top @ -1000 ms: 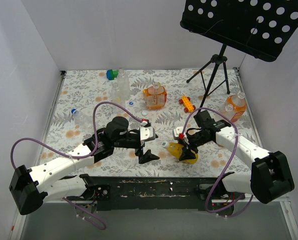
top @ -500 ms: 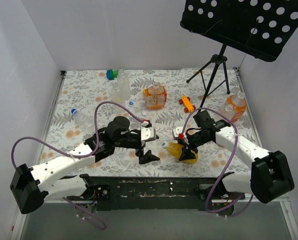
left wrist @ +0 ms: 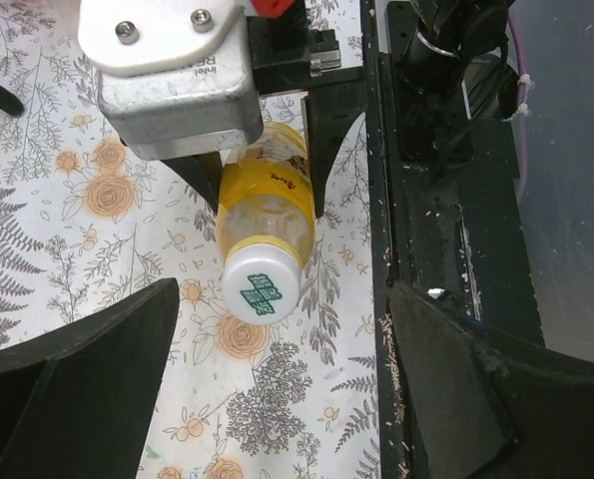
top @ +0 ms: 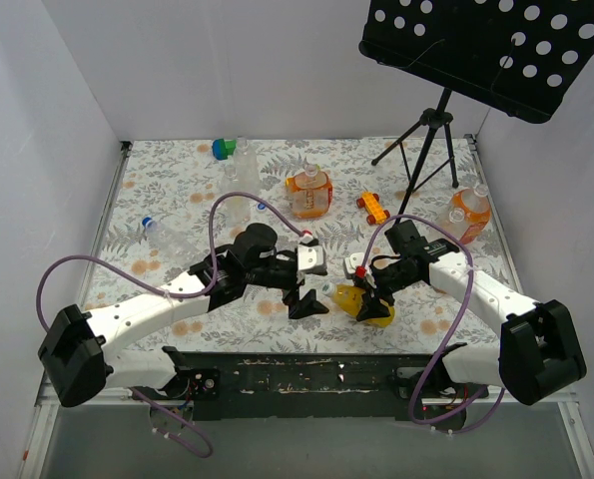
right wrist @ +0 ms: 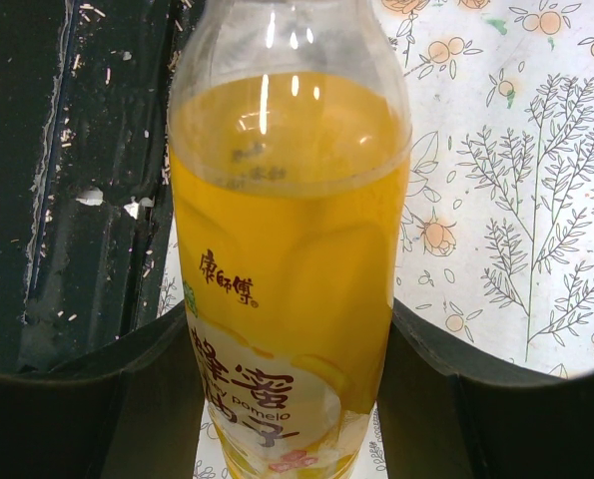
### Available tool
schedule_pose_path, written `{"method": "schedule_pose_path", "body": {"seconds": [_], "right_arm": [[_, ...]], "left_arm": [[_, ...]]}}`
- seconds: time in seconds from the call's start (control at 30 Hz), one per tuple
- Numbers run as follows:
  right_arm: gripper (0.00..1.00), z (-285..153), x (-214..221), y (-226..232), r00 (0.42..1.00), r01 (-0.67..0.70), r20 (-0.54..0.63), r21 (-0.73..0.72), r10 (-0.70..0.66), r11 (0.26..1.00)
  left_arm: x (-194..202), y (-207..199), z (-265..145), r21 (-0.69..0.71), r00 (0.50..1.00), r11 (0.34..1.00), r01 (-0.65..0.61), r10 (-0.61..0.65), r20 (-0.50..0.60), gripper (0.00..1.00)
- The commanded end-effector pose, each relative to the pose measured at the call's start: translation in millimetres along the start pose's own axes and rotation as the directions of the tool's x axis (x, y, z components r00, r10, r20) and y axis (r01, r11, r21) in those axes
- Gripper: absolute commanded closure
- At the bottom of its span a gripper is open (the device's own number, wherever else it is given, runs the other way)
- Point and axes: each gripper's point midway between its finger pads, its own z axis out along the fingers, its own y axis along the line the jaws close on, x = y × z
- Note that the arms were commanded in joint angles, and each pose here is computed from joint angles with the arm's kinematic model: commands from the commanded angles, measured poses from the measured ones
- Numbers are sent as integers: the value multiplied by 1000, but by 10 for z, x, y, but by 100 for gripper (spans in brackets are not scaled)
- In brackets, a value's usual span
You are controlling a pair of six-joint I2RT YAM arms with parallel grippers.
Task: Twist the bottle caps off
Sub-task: Unscrew the bottle cap from the plastic bottle.
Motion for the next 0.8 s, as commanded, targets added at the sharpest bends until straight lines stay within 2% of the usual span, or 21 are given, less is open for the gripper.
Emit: {"method": "schedule_pose_path", "body": {"seconds": [0.0, 0.2, 0.3, 0.37, 0.47, 0.6, 0.63, 0.7, 0.73, 0.77], "right_arm": [[90, 23, 86, 25, 999, 0, -35, -19, -1, 1000], [90, 23, 88, 29, 999, 0, -35, -19, -1, 1000], [90, 26, 93, 29, 999, -2, -36, -21, 2, 1000], [90, 29, 91, 32, 999, -1, -36, -22, 1, 1000], [90, 25, 87, 35, 999, 0, -35, -21, -1, 1000], [90, 23, 84, 27, 999, 2, -36, -19, -3, 1000], [90, 23, 84, 27, 999, 1, -36, -19, -1, 1000], [90, 17, 79, 26, 999, 4, -36, -16, -5, 1000], [90, 16, 83, 28, 999, 4, -37, -15, -5, 1000], [90, 16, 84, 24, 999, 4, -38, -13, -5, 1000]], "left_arm": [[-245, 65, 25, -5, 998, 1000, -28, 28, 49, 19], [-180, 77, 85, 15, 1000, 1000, 9, -10, 14, 47], [-150, 84, 104, 14, 1000, 1000, 21, -21, 2, 69], [-134, 96, 110, 11, 1000, 999, 30, -30, -5, 78], [-115, 108, 113, -7, 997, 998, 68, -68, -21, 99], [-175, 163, 86, -72, 976, 974, 214, -215, -16, 100], [-203, 172, 79, -93, 961, 957, 275, -276, -2, 100], [-252, 208, 61, -155, 894, 881, 447, -446, 45, 100], [-260, 217, 55, -178, 833, 815, 552, -548, 73, 100], [-269, 226, 41, -200, 750, 724, 660, -652, 109, 100]]}}
